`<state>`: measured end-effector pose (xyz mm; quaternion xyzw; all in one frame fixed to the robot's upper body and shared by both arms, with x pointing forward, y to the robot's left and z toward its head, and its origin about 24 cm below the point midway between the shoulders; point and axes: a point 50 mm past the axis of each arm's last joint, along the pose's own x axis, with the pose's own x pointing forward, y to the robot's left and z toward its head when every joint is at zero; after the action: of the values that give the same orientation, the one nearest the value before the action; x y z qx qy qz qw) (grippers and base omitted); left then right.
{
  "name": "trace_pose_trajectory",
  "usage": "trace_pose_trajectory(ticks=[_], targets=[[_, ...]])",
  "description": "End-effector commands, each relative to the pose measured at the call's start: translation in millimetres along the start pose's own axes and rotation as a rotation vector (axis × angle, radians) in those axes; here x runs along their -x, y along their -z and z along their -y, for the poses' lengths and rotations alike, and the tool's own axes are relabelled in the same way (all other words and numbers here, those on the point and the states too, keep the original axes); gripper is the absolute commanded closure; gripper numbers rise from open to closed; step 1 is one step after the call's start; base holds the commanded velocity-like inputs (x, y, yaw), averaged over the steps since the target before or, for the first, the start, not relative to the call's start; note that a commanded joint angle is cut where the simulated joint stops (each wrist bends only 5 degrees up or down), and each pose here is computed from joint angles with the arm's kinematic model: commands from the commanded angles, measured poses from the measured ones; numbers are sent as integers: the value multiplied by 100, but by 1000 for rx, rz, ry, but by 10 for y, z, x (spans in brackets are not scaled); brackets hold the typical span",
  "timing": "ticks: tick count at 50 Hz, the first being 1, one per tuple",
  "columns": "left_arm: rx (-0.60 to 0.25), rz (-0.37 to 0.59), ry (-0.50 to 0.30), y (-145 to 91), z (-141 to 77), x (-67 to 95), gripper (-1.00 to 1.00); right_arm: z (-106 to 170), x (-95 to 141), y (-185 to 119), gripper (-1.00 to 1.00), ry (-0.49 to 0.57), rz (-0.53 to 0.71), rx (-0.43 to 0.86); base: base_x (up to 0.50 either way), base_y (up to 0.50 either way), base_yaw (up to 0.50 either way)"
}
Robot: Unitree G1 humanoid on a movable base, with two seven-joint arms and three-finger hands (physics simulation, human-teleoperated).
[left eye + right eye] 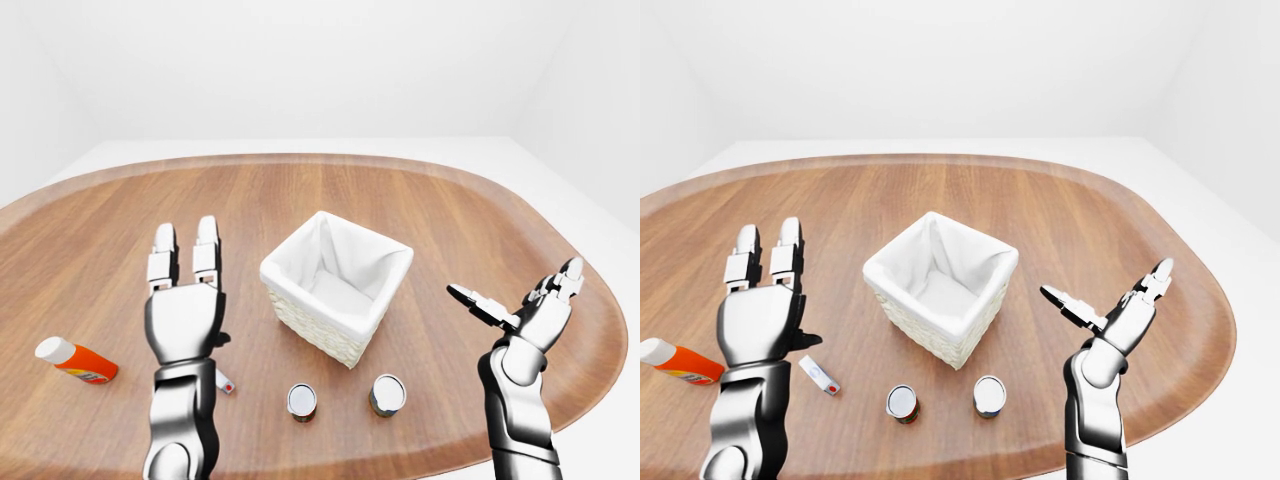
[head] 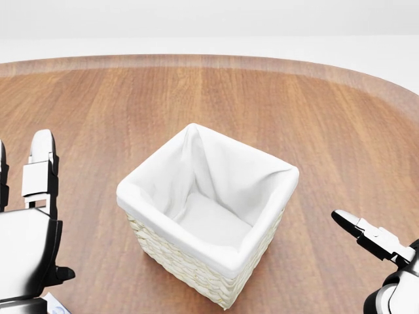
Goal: Pick up the alphabet soup and the cream cheese box, and put them in the basket.
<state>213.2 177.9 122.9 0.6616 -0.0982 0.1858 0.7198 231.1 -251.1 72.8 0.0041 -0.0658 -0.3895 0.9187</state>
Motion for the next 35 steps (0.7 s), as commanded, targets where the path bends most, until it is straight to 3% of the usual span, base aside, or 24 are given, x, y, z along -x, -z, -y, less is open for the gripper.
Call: trace_pose_trajectory(ticks=[1, 8, 18, 35], targets=[[-2, -3, 2, 7, -16, -11, -100, 0, -2, 1, -100, 0, 0, 1, 0, 0, 0], [-2, -3, 2, 7, -16, -11, -100, 0, -2, 1, -100, 0, 0, 1, 0, 0, 0], [-26, -33, 80, 92, 75, 231, -100, 5, -5, -14, -100, 3, 1, -4, 0, 0, 0], [-103, -81, 188, 260, 166, 488, -100, -7, 12, 5, -100, -4, 3, 9, 0, 0, 0]])
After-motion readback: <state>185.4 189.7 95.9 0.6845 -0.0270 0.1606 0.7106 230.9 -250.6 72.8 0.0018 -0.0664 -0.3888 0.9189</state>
